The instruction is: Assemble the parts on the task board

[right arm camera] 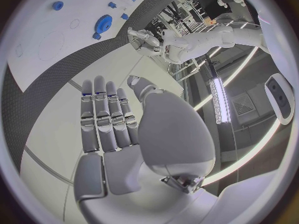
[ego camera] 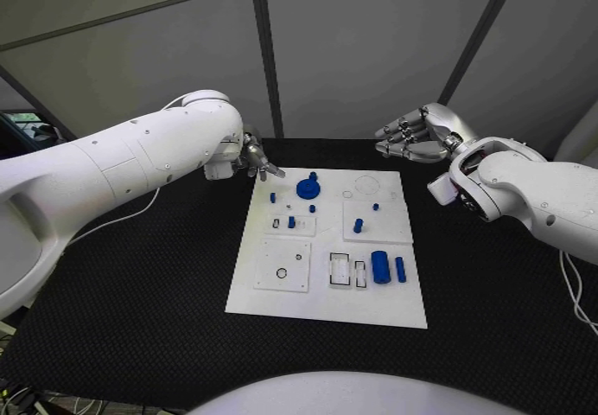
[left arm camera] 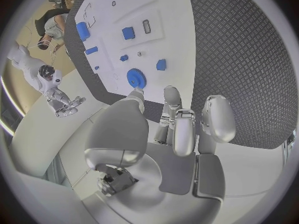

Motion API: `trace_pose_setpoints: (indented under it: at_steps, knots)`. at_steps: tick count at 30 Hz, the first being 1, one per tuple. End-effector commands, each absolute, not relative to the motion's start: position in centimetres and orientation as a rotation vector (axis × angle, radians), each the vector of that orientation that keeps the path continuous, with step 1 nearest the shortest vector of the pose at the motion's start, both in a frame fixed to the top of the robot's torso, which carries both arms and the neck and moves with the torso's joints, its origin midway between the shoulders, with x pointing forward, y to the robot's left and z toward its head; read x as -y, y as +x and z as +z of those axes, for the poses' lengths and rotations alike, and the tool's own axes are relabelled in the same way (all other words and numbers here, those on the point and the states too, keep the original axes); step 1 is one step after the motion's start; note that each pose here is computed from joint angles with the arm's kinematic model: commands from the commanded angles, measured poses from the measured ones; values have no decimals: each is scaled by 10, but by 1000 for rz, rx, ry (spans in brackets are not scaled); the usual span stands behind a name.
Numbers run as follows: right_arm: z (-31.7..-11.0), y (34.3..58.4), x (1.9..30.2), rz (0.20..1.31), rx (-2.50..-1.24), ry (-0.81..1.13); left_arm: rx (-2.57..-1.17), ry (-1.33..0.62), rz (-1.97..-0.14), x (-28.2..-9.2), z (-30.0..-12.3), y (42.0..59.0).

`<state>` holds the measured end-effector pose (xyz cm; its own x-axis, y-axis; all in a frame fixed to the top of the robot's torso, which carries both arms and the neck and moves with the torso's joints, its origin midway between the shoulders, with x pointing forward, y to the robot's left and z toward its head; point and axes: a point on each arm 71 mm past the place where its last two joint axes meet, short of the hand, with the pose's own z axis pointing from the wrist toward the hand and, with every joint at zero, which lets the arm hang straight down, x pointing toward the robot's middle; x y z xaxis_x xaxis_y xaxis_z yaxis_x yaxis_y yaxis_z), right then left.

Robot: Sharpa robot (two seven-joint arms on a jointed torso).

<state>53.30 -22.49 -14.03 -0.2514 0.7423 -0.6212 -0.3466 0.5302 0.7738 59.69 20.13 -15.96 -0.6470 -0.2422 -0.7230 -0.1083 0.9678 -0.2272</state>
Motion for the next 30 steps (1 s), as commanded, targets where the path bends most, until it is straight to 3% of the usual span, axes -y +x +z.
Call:
trace_pose_setpoints:
  at_steps: [1,30]
  knots:
    - [-139,533,223,1074,-1494,345,-2285,-212,-192,-200,-161,597]
    - [-139,533,222,1076,-1498,342,-2378,-189,-194,-193,-194,589]
